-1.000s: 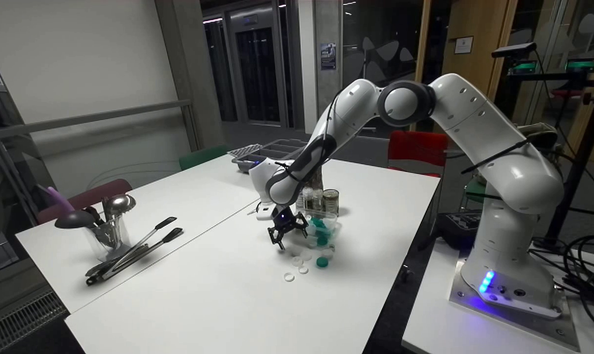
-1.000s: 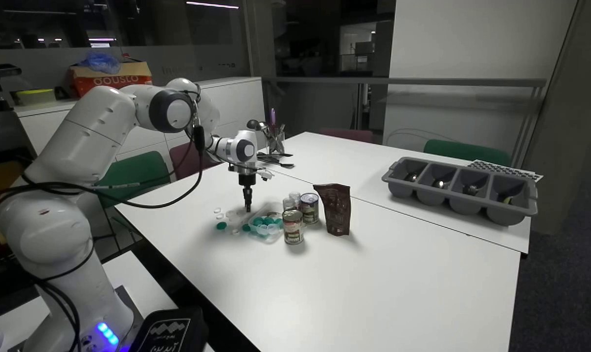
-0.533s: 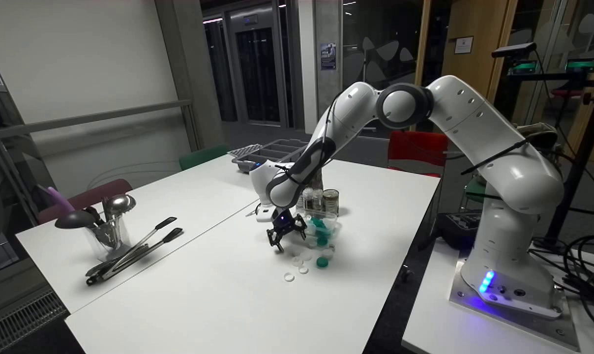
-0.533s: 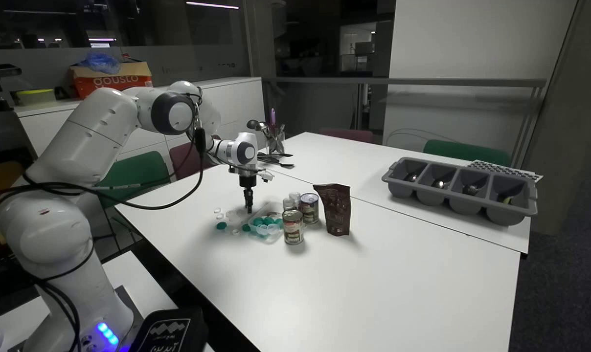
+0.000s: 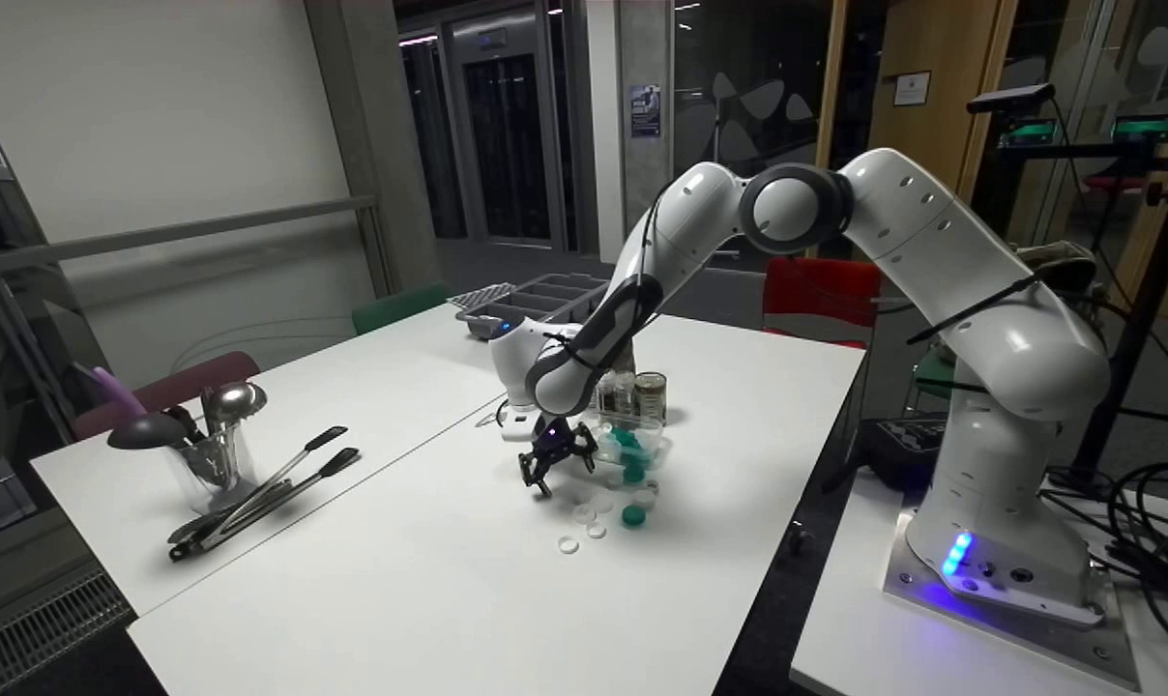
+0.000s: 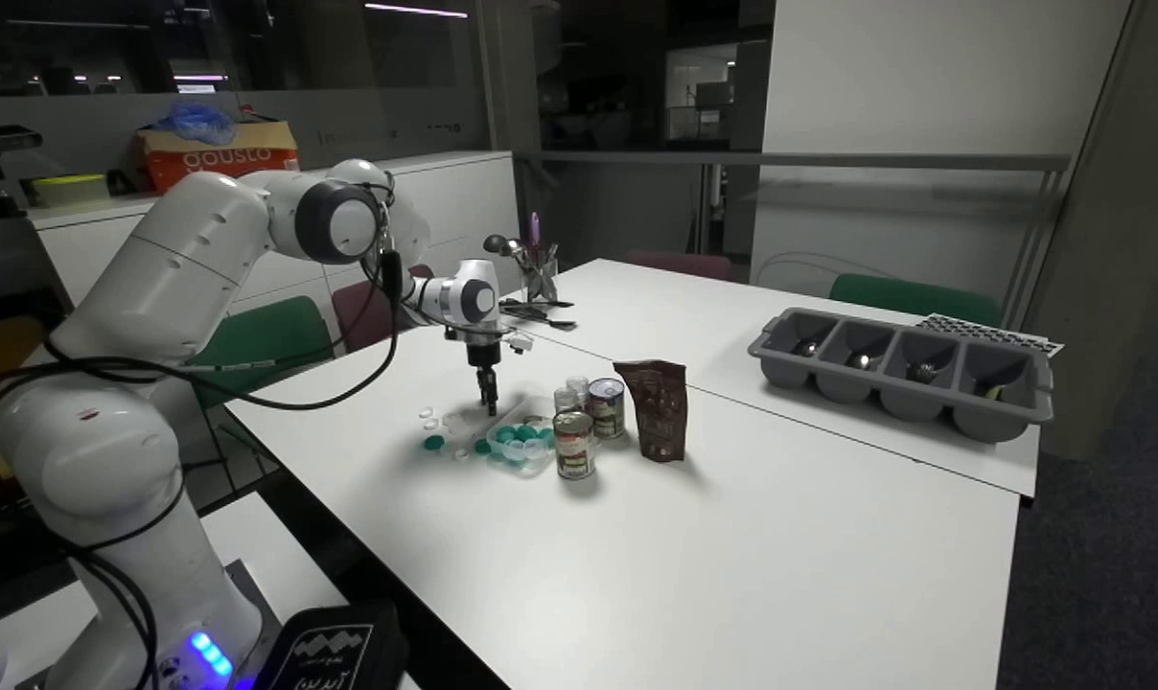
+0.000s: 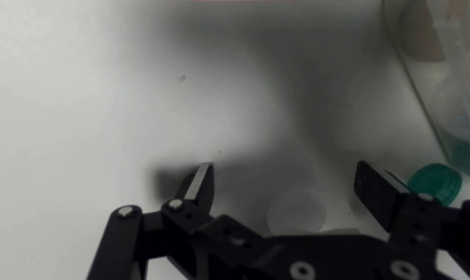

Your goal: Pick up one white object from the table and put it in the bowl

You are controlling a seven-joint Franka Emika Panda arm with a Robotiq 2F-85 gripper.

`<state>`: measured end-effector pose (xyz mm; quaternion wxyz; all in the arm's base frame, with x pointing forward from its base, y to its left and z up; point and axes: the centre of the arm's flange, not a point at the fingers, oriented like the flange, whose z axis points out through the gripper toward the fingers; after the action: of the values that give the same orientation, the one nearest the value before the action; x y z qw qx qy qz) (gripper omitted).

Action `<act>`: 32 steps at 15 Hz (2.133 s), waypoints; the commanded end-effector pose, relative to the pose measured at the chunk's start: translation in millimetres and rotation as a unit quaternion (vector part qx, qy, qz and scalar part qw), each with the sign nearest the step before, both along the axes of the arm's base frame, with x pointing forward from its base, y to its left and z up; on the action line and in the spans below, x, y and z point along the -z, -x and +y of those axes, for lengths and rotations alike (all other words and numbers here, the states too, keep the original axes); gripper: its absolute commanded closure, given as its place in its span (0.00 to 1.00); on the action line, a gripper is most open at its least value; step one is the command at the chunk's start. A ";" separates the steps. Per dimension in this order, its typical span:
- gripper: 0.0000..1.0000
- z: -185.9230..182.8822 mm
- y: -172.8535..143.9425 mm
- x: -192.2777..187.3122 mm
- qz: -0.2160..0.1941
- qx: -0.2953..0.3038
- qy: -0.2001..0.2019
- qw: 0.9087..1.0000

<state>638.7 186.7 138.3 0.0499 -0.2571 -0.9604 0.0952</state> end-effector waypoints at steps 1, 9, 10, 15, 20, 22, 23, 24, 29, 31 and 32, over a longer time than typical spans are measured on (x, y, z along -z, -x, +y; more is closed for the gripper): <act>0.00 -0.9 22.7 2.1 -0.022 -0.021 0.003 1.000; 0.00 -5.3 46.4 6.3 -0.048 -0.031 -0.006 0.998; 0.00 -4.1 50.5 2.2 -0.052 -0.032 -0.005 0.998; 0.00 8.4 76.5 -19.2 -0.070 -0.026 0.019 0.997; 0.00 18.8 97.7 -36.1 -0.084 -0.017 0.040 0.996; 0.00 18.4 100.7 -37.6 -0.086 -0.014 0.042 0.995; 0.00 16.9 100.7 -38.0 -0.086 -0.013 0.041 0.995; 0.00 14.8 101.1 -37.1 -0.086 -0.012 0.040 0.995; 0.00 5.5 93.3 -34.3 -0.083 -0.012 0.038 0.996; 0.00 1.5 87.6 -33.5 -0.082 -0.012 0.038 0.996; 0.00 -0.2 86.1 -33.4 -0.082 -0.012 0.038 0.996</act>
<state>554.3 199.8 163.7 -0.0265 -0.2579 -0.9587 0.1171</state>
